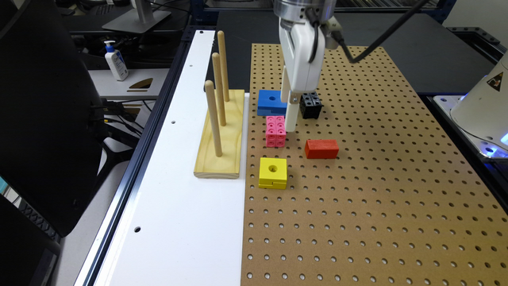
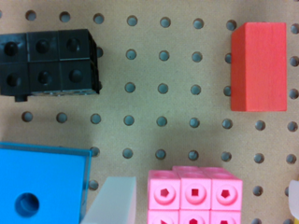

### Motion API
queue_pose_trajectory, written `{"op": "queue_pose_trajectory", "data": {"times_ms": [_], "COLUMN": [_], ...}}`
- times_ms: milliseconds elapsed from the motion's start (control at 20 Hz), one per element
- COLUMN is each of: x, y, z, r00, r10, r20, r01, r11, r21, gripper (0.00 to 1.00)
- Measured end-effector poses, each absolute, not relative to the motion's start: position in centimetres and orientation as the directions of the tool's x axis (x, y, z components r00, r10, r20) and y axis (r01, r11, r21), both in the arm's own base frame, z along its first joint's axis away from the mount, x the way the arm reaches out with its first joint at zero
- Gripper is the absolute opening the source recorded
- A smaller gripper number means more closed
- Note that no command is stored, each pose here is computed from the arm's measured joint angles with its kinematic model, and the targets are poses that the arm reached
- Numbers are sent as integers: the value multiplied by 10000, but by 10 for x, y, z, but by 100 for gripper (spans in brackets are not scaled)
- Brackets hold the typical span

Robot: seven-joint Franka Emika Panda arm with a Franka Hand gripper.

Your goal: Pick up pink block.

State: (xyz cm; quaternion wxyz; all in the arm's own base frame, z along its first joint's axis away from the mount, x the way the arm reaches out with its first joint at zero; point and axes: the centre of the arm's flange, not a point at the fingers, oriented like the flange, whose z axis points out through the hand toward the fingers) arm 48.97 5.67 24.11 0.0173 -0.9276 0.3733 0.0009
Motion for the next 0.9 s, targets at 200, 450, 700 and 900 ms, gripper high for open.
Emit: {"op": "queue_pose_trajectory", "data": {"times_ms": [200,450,700,900], "x": [491,492,494,494], "y": [55,53,52,52], "z": [240,241,241,228], "r00": [7193,7159,7143,7135], "r10": [-6945,-6981,-6998,-7006], "r20": [-136,-112,-112,-132], "r01": [-6945,-6980,-6996,-7005], "r11": [-7187,-7152,-7136,-7126], "r21": [-331,-357,-364,-399], "gripper": [100,100,100,100]}}
